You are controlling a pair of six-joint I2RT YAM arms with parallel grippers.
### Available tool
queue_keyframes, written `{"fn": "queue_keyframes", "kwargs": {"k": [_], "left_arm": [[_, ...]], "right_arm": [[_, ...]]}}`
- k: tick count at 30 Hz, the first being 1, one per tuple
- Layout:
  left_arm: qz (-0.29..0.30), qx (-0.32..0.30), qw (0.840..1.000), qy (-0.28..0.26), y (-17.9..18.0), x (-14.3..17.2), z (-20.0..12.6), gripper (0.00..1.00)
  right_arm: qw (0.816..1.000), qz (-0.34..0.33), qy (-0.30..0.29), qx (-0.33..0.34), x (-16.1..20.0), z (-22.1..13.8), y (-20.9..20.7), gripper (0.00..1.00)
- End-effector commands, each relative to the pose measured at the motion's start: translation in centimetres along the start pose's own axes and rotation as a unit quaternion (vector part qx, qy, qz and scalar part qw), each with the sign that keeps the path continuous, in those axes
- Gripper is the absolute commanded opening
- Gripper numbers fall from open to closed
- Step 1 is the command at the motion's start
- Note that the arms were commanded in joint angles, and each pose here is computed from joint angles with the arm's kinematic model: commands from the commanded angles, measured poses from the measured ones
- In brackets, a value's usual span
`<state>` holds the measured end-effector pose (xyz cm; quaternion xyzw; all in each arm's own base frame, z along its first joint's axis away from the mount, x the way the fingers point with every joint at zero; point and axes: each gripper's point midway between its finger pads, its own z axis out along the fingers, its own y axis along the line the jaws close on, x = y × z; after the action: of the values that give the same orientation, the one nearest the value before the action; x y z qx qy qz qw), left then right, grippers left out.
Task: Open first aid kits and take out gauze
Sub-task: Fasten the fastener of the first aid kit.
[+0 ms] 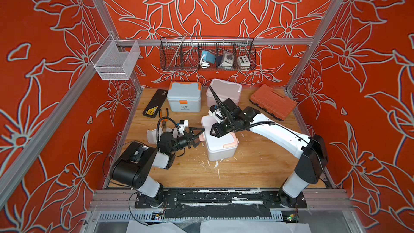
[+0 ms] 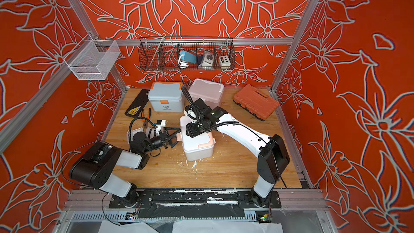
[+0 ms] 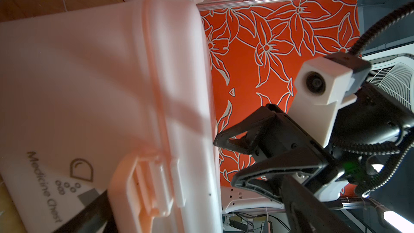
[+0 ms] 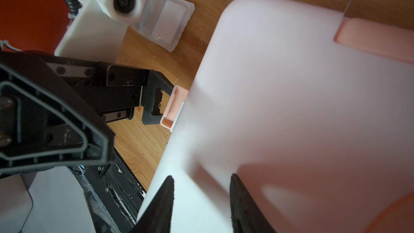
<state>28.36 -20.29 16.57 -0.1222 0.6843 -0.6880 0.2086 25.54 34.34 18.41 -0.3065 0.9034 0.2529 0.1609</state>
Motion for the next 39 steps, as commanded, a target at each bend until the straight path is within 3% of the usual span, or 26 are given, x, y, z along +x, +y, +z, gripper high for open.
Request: {"fn": "queue_keyframes", "kwargs": {"k": [1, 25, 32, 39], "left_arm": [[0.045, 0.070, 0.996, 0.025, -3.9, 1.0, -0.1, 0.98], [0.039, 0.068, 0.997, 0.008, -4.6, 0.9, -1.6, 0.98], [0.029, -0.032, 0.999, -0.002, -0.7, 0.4, -1.5, 0.98], [0.049, -0.120, 0.991, -0.020, 1.3, -0.5, -2.3, 0.98]], "right_arm": [[0.998, 0.012, 0.066, 0.016, 3.3, 1.6, -1.1, 0.42], [0.995, 0.017, 0.087, 0.035, 4.4, 2.8, -2.4, 0.42], [0.996, 0.017, 0.085, 0.035, 4.3, 2.7, -2.3, 0.42], [0.996, 0.017, 0.082, 0.034, 4.0, 2.3, -2.2, 0.42]]}}
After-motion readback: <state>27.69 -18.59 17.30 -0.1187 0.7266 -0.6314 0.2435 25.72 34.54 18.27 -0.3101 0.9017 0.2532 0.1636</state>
